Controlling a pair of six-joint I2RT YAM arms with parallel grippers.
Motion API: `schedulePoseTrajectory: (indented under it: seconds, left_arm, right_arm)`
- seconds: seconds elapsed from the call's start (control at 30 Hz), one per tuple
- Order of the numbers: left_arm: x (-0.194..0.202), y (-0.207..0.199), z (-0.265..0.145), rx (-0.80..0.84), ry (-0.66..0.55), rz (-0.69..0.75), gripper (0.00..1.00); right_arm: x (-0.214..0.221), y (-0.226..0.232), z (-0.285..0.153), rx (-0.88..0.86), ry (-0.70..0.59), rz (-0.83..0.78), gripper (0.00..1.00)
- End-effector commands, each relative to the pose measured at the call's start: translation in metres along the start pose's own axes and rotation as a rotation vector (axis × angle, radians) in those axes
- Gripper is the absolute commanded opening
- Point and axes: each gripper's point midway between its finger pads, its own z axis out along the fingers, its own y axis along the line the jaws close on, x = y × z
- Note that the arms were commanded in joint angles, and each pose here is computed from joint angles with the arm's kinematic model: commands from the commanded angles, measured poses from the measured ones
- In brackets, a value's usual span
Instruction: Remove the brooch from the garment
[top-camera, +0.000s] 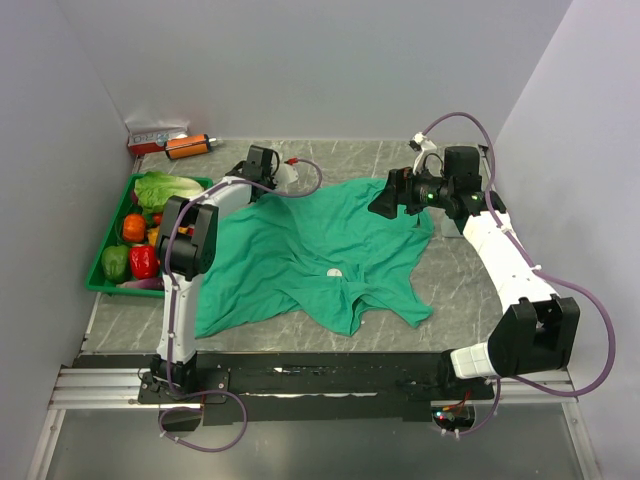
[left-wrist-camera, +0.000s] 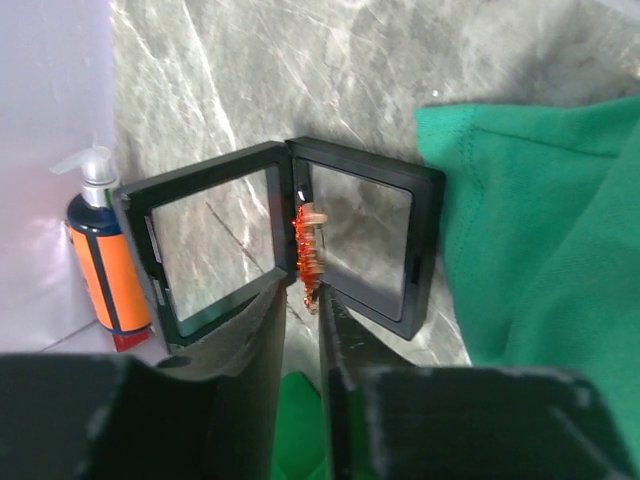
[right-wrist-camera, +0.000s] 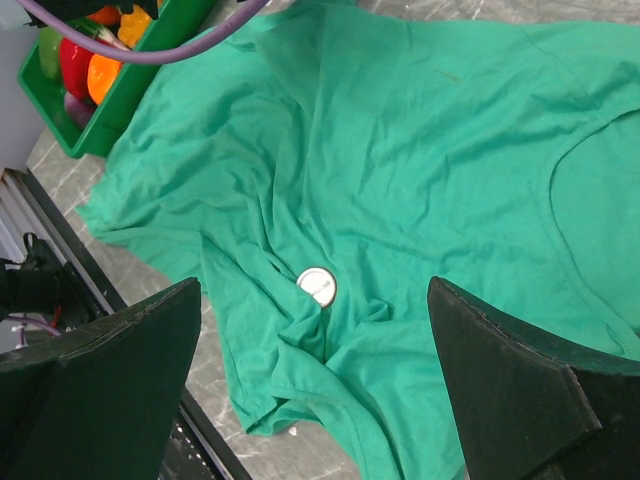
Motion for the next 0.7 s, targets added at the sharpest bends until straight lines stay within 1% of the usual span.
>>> schedulePoseTrajectory:
  seconds: [0.0, 0.13, 0.23, 0.3, 0.37, 0.43, 0.5, 0.53, 0.57, 0.6, 0.63, 0.67]
  left_arm:
    - [0.000, -0.003, -0.005, 0.016, 0.011, -0.020, 0.28]
    - [0.000, -0.006, -0.009, 0.038, 0.011, -0.054, 0.33]
    - [-0.013, -0.005, -0.022, 0.085, -0.036, -0.121, 0.37]
    - [-0.025, -0.002, -0.034, 0.117, -0.090, -0.155, 0.40]
    - [-0.031, 0.003, -0.044, 0.125, -0.110, -0.189, 0.41]
    - [-0.045, 0.007, -0.054, 0.155, -0.164, -0.218, 0.42]
    - [-0.052, 0.010, -0.069, 0.189, -0.197, -0.235, 0.44]
    - [-0.066, 0.012, -0.079, 0.220, -0.252, -0.252, 0.45]
    - [-0.070, 0.016, -0.092, 0.235, -0.275, -0.261, 0.47]
    - [-0.076, 0.020, -0.102, 0.249, -0.309, -0.271, 0.50]
    - [-0.085, 0.021, -0.112, 0.270, -0.348, -0.295, 0.51]
    - [-0.092, 0.031, -0.128, 0.263, -0.390, -0.313, 0.52]
  right_arm:
    - [-0.021, 0.003, -0.003, -0.016, -0.051, -0.045, 1.00]
    - [-0.022, 0.004, -0.002, -0.022, -0.051, -0.043, 1.00]
    - [-0.023, 0.004, -0.003, -0.018, -0.050, -0.045, 1.00]
    - [-0.023, 0.002, -0.004, 0.000, -0.042, -0.042, 1.00]
    - [-0.024, 0.000, -0.006, 0.013, -0.026, -0.036, 1.00]
    - [-0.033, 0.003, -0.010, 0.012, -0.029, -0.084, 1.00]
    - [-0.032, 0.007, -0.012, -0.007, 0.001, -0.094, 1.00]
    - [-0.045, 0.010, -0.016, -0.004, -0.018, -0.123, 1.00]
    - [-0.049, 0.010, -0.019, 0.012, -0.022, -0.122, 1.00]
    - [-0.052, 0.002, -0.021, 0.069, -0.022, -0.111, 1.00]
    - [-0.065, 0.001, -0.026, 0.111, -0.042, -0.115, 1.00]
    - [-0.069, -0.006, -0.025, 0.156, -0.037, -0.073, 1.00]
